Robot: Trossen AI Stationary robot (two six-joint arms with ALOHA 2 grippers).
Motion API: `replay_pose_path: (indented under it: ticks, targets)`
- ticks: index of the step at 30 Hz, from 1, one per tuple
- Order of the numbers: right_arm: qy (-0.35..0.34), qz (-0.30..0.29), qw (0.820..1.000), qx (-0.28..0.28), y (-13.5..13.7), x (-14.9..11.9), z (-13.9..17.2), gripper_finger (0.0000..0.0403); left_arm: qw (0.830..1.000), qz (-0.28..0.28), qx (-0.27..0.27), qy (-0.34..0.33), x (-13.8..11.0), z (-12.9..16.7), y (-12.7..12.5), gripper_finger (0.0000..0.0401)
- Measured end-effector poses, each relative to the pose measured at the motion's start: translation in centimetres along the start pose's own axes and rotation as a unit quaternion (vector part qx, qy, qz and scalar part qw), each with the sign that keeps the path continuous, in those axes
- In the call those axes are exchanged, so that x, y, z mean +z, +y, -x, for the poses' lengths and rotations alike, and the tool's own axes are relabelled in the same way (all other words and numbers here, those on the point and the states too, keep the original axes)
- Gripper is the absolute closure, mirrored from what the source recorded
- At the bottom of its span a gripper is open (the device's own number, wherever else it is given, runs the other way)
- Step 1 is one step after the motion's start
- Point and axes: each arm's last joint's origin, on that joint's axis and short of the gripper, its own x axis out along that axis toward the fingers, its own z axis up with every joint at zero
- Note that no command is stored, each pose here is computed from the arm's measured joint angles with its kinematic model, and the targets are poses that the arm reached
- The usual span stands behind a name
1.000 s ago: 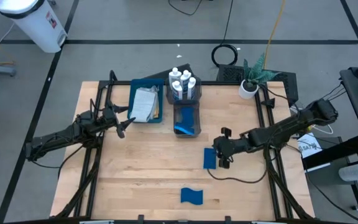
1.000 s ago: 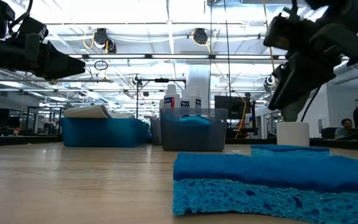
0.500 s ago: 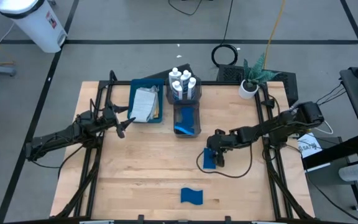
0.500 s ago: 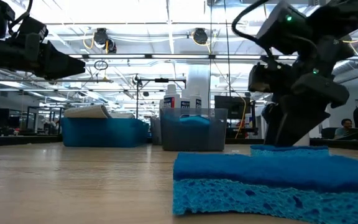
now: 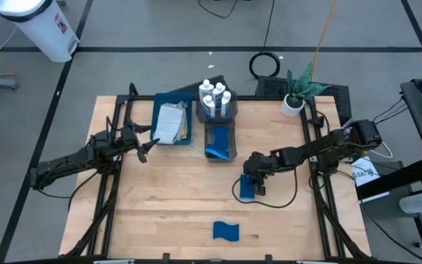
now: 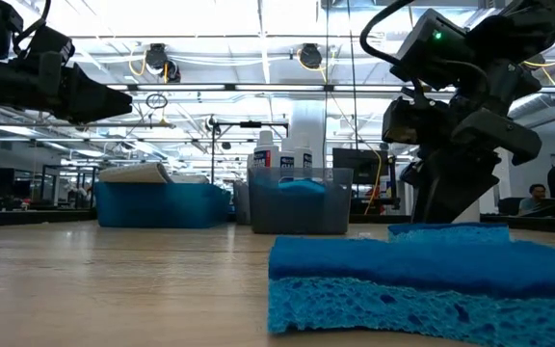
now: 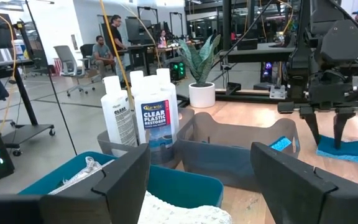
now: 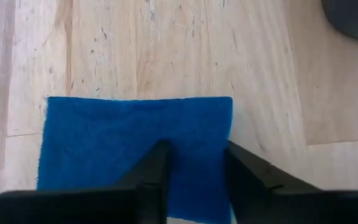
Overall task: Pick & Place Kitchen Items
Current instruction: Put the blue sponge into the bottom black bin
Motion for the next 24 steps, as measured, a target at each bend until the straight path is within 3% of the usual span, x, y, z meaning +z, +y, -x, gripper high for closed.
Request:
replay_pose_path:
  ticks: [10,15,24]
  targets:
    - [-0.013,0.057,0.998,-0.003,0.1,0.2,0.7,0.0395,1.0,0.0,0.0,0.0,0.0,0.0,0.0,0.0118]
    - [-0.077,0.078,0.994,-0.025,0.2,2.0,3.1,0.04,1.0,0.0,0.0,0.0,0.0,0.0,0.0,0.0118]
    - [-0.19,0.139,0.969,-0.075,-0.1,5.3,7.9,0.0402,1.0,0.0,0.0,0.0,0.0,0.0,0.0,0.0118]
